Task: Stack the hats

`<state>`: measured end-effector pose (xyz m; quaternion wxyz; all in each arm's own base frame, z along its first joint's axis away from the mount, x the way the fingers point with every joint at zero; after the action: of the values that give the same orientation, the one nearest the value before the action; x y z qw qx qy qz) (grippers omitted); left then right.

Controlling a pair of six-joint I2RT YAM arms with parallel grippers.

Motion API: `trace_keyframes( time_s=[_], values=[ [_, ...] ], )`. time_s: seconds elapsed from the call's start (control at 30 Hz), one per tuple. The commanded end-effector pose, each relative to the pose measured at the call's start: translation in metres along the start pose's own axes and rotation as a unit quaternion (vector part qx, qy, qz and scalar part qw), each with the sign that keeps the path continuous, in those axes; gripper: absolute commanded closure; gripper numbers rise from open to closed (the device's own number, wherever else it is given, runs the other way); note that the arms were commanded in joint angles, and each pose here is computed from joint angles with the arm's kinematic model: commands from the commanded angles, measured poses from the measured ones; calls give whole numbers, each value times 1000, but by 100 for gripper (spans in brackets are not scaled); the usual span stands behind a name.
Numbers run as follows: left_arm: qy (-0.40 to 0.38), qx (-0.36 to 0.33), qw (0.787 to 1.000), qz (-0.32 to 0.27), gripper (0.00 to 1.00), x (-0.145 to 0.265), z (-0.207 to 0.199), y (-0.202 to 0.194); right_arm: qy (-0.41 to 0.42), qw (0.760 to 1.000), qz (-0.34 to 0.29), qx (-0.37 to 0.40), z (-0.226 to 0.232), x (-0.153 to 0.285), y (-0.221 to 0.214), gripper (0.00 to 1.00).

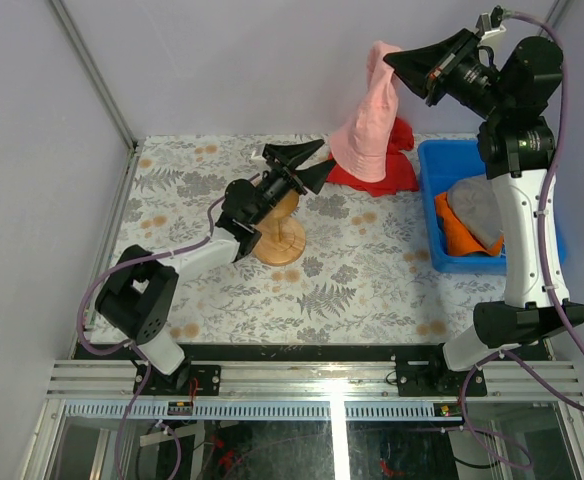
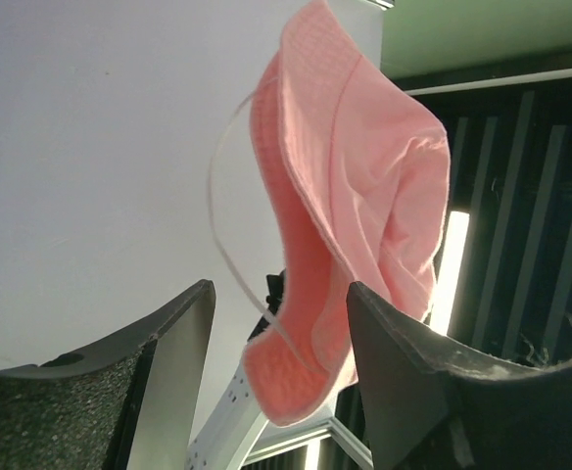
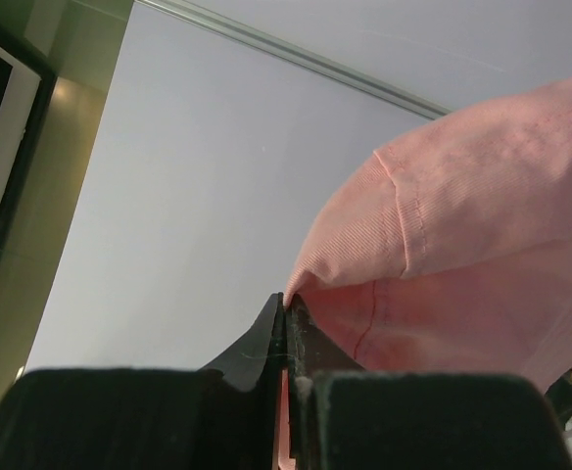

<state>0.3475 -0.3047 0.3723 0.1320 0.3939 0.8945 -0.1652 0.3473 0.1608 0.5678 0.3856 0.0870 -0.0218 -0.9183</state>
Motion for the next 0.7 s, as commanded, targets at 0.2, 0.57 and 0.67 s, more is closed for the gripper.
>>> trace_keyframes(
  time_s=[0.2,0.57,0.67],
  values=[
    [-69,70,995,24,44,-18,-47,-11,4,1000,28,8,-1,5,-15,100],
    [-80,64,994,38,73,-24,-45,-17,-4,999,51,0,-17,-15,-33,100],
    [-87,49,995,29,90,-13,-46,-7,-9,998,55,3,-20,-21,-35,100]
  ],
)
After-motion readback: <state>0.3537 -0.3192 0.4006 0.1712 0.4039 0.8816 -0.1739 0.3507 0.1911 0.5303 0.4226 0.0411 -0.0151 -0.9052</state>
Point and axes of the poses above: each gripper's point midway between its finger pads, its own x axis back along the fingers, its own z axis along the line the jaws close on, y = z × x, the point moved 3 cm from there along x, back along the fingers, and after that the axes turned 14 degrees about -x, right-handed, at the moved point
